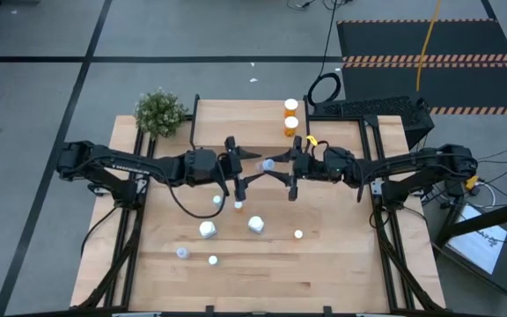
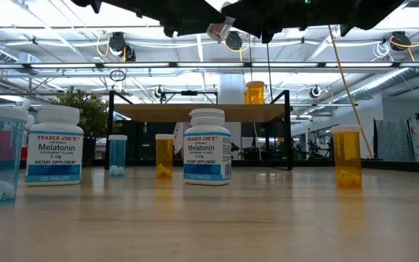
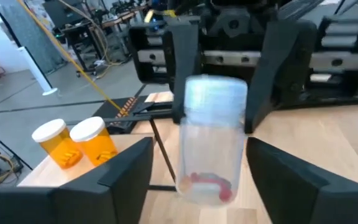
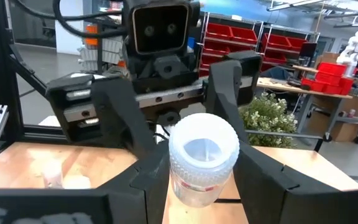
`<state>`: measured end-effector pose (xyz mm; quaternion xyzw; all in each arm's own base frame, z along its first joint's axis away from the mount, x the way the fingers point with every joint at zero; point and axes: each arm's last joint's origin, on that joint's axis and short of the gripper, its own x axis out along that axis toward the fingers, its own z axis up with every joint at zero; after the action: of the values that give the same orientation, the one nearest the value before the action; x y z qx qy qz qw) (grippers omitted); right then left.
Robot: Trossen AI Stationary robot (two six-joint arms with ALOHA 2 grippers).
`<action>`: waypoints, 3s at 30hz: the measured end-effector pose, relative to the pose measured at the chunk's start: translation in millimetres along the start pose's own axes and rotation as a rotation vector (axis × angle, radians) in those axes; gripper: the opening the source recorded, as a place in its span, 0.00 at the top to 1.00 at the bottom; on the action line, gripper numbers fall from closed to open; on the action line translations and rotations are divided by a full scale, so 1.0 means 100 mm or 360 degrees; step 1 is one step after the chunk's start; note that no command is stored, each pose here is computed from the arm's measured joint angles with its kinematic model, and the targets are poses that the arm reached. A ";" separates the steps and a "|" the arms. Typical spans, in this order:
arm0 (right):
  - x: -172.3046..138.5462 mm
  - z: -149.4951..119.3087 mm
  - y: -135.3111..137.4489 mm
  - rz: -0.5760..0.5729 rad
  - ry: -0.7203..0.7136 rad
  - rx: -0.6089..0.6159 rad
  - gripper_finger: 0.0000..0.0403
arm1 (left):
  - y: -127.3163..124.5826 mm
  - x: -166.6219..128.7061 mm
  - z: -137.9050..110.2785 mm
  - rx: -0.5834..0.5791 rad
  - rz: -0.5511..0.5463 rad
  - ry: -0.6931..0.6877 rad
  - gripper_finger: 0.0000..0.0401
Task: Pick and place medicine bottles onto shelf by color
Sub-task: Put the top transparent pill bottle on the shelf
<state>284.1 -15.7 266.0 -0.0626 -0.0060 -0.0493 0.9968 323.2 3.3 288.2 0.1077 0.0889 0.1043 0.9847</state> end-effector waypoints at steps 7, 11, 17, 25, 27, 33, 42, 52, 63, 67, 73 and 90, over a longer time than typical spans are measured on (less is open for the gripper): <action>0.00 -0.01 0.00 0.0005 0.0030 -0.0001 0.62 | -0.01 0.00 0.00 0.0001 -0.0052 -0.0014 0.48; 0.00 -0.02 0.00 0.0006 0.0037 -0.0001 0.62 | -0.01 0.00 -0.01 0.0005 -0.0060 0.0004 0.53; 0.00 -0.03 0.00 0.0008 0.0054 -0.0016 0.62 | -0.02 0.00 -0.02 0.0010 -0.0064 0.0021 0.60; 0.00 -0.03 0.00 0.0009 0.0064 -0.0033 0.62 | -0.02 0.00 -0.02 0.0017 -0.0062 0.0024 0.66; 0.00 -0.03 0.00 0.0009 0.0064 -0.0036 0.62 | -0.02 0.00 -0.02 0.0015 -0.0063 0.0024 0.65; 0.00 -0.04 0.00 0.0009 0.0066 -0.0038 0.62 | -0.02 0.00 -0.02 0.0014 -0.0064 0.0028 0.65; 0.00 -0.05 0.01 0.0013 0.0079 -0.0035 0.62 | -0.03 0.00 -0.05 -0.0009 -0.0091 0.0071 0.64; 0.00 -0.04 0.00 0.0009 0.0054 -0.0033 0.62 | 0.00 0.00 -0.04 -0.0104 -0.0096 0.0053 0.42; 0.00 -0.03 0.00 0.0004 0.0041 -0.0031 0.62 | 0.08 0.11 -0.12 -0.0094 -0.0083 0.0051 0.33; 0.00 -0.03 0.00 0.0003 0.0044 -0.0029 0.62 | 0.09 0.13 -0.10 -0.0044 -0.0069 -0.0021 0.39; 0.00 -0.02 0.00 0.0006 0.0040 -0.0029 0.62 | 0.08 0.13 -0.09 -0.0022 -0.0133 -0.0046 0.52; -0.03 0.03 0.02 0.0013 0.0005 -0.0029 0.49 | 0.08 0.13 -0.10 0.0000 -0.0147 -0.0023 0.58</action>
<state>281.1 -13.0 268.7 -0.0717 -0.0038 -0.0452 0.9964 332.5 15.7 278.1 0.1044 0.0866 0.0581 0.9891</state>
